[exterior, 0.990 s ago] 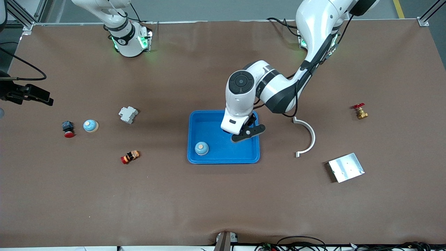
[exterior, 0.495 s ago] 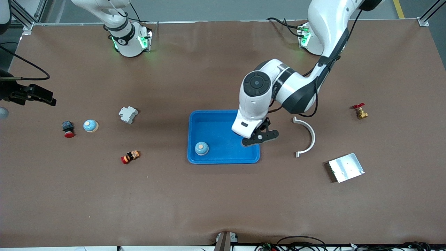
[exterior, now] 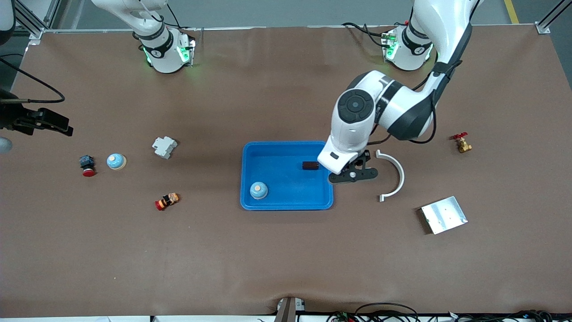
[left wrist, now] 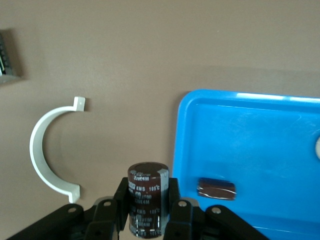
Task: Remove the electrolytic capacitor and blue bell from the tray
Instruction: 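Carry the capacitor toward the white arc with the left gripper, then reach the second bell with the right gripper while the left gripper waits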
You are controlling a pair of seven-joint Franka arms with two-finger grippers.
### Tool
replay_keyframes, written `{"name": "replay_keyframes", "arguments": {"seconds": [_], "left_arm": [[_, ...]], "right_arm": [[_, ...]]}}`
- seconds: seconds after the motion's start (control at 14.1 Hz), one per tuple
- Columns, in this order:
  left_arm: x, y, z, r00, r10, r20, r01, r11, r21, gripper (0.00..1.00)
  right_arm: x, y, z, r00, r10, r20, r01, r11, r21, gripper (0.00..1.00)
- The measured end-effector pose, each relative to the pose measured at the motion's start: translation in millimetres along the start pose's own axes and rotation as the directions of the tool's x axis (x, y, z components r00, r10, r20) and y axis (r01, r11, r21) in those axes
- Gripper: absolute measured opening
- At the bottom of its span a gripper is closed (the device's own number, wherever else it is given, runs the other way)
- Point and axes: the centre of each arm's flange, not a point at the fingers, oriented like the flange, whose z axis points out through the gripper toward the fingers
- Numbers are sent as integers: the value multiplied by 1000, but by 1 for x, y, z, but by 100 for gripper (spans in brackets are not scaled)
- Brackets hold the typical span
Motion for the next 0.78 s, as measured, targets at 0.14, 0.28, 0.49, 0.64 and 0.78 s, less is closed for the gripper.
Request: {"name": "replay_keyframes", "arguments": {"seconds": [0.14,0.28,0.49,0.64,0.78], "left_arm": [[2,-33,11,998,57,-6,-57,998,-1,34],[2,-65,29,996,89,-7,-89,996,-5,34],[-2,-88,47,994,106,-4,-106,994,-6,34],[-8,-87,48,994,113,-1,-113,994,-5,34],[-17,-84,53,992,126,-10,-127,992,-14,34]], "right_arm": [[1,-13,-1,1000,7,-9,-7,1000,5,100],[3,-29,2,999,33,-13,-33,999,19,100],[17,-60,22,996,90,-9,-90,996,24,100],[35,-90,51,991,133,1,-133,991,35,100],[53,-124,90,980,197,30,-198,979,49,100]]}}
